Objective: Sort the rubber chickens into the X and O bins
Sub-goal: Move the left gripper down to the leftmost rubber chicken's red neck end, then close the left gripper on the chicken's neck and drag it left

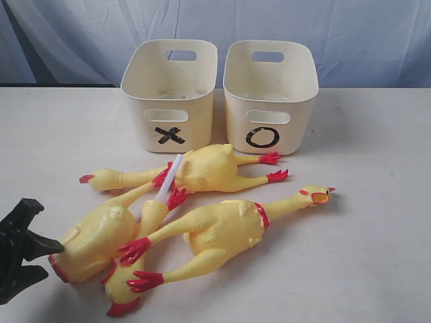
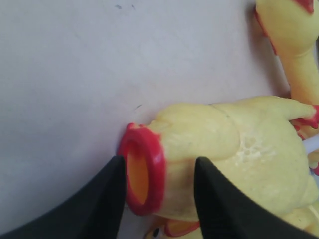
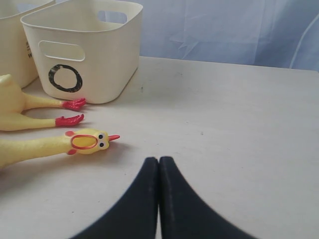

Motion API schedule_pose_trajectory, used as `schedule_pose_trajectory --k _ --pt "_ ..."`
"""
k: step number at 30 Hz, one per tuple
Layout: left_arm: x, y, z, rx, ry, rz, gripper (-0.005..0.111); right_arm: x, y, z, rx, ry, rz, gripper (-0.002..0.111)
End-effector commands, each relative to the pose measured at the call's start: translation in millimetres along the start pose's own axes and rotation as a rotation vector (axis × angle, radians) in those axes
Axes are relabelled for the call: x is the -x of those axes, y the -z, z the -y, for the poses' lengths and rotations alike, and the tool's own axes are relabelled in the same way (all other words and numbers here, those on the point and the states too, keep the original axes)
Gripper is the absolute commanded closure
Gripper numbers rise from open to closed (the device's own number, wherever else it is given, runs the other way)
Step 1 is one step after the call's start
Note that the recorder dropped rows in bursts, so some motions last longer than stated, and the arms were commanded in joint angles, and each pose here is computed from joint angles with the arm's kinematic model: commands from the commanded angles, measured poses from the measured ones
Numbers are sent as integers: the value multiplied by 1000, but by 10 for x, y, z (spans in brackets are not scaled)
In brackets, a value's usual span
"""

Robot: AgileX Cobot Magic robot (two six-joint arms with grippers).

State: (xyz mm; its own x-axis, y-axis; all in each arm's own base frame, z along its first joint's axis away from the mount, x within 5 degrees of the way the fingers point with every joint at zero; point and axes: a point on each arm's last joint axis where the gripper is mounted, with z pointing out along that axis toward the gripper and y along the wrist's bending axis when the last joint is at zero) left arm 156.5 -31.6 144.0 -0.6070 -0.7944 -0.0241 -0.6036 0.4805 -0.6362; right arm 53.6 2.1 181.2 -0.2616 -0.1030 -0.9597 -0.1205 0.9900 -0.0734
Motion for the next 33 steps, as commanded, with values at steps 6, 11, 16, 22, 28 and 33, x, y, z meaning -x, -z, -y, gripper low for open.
schedule_pose_trajectory --k 6,11,16,22,28,33 --pt "11 -10 6 -13 5 13 64 8 2 -4 5 7 17 109" --pt "12 -22 -2 -6 8 8 64 8 2 -4 5 7 17 109" --pt "17 -68 -28 15 12 -5 64 8 2 -4 5 7 17 109" --pt "29 -102 -31 13 25 -7 64 8 2 -4 5 7 17 109" --pt "41 -102 -25 6 33 7 64 8 2 -4 5 7 17 109" --pt "50 -102 -20 0 57 16 64 8 2 -4 5 7 17 109"
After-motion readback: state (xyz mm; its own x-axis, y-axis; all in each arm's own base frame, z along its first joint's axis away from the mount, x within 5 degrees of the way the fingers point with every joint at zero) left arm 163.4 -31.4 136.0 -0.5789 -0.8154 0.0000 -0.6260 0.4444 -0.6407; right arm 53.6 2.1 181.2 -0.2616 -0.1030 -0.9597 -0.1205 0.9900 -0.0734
